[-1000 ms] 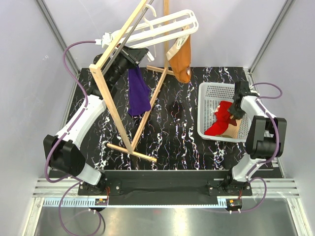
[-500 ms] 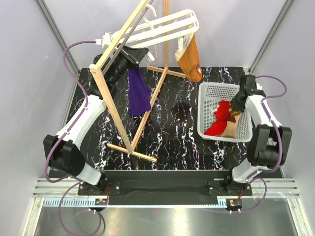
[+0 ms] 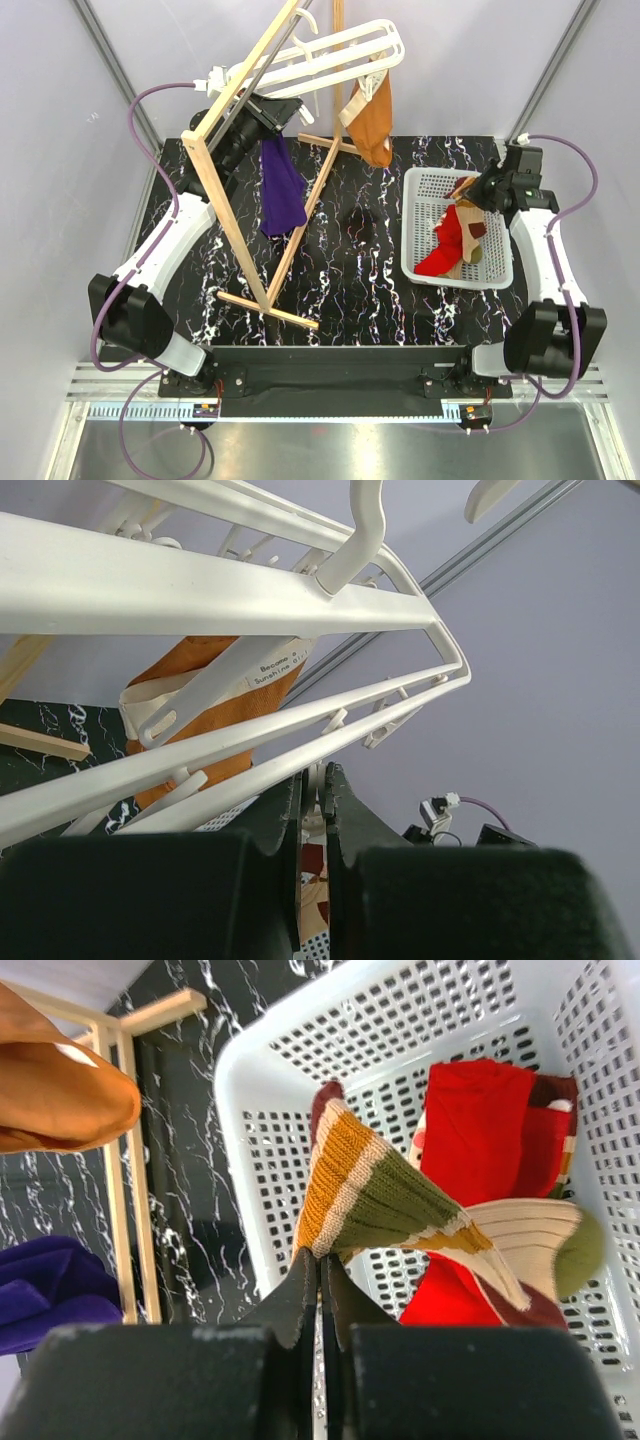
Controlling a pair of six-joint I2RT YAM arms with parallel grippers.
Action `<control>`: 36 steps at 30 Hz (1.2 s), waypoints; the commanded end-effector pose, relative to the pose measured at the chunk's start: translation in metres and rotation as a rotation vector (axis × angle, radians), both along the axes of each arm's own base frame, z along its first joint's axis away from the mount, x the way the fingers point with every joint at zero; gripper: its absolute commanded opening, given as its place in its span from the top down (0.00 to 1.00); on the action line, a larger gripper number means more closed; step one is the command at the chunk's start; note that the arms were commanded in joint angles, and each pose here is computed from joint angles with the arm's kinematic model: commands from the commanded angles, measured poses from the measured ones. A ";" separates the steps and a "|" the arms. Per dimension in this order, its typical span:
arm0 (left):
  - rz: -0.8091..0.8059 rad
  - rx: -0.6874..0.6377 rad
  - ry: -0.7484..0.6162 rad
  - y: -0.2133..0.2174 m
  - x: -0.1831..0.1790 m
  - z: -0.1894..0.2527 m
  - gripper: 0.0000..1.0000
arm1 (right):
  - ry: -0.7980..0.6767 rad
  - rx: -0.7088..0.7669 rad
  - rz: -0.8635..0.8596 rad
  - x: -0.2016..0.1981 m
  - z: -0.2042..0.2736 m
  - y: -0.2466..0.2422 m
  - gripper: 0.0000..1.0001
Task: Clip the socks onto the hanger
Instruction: Pick up the sock from the bin.
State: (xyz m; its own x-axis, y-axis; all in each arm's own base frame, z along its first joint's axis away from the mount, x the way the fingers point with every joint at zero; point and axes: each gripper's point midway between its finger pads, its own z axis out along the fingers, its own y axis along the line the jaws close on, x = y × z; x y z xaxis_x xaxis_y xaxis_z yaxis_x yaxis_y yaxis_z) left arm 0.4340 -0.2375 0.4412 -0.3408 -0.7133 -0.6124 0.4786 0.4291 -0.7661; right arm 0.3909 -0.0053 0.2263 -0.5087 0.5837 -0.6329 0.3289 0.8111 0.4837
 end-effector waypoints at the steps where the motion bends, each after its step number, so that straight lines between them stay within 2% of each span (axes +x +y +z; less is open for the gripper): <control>1: -0.041 0.012 -0.006 -0.006 -0.010 0.001 1.00 | 0.105 0.034 0.044 0.000 -0.041 0.007 1.00; 6: -0.045 0.014 -0.009 -0.006 -0.011 0.001 1.00 | 0.298 0.003 -0.028 -0.020 -0.106 -0.006 0.99; 10: -0.044 0.013 -0.006 -0.006 -0.011 0.000 1.00 | 0.412 -0.090 -0.108 -0.042 -0.130 -0.026 0.95; 14: -0.045 0.015 -0.002 -0.006 -0.010 -0.002 1.00 | 0.478 -0.165 -0.143 -0.060 -0.137 -0.040 0.77; 15: -0.045 0.013 -0.001 -0.007 -0.010 -0.003 1.00 | 0.477 -0.170 -0.141 -0.061 -0.135 -0.041 0.69; 20: -0.052 0.014 0.006 -0.008 -0.008 -0.006 1.00 | 0.425 -0.184 -0.122 -0.054 -0.111 -0.041 0.61; 25: -0.052 0.012 0.000 -0.008 -0.009 -0.004 1.00 | 0.358 -0.198 -0.111 -0.042 -0.079 -0.040 0.47; 31: -0.051 0.011 0.001 -0.008 -0.009 -0.004 1.00 | 0.311 -0.264 -0.049 -0.025 -0.059 -0.022 0.48; 36: -0.056 0.009 0.003 -0.009 -0.008 -0.005 1.00 | 0.371 -0.276 -0.044 -0.012 -0.080 -0.016 0.49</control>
State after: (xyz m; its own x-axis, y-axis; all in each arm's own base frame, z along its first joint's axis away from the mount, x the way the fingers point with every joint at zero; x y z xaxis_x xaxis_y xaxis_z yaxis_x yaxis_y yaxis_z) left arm 0.4336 -0.2380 0.4410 -0.3425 -0.7126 -0.6122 0.4812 0.4266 -0.7658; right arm 0.3718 -0.0154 0.1530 -0.6970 0.4633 -0.5473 0.4613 0.8740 0.1525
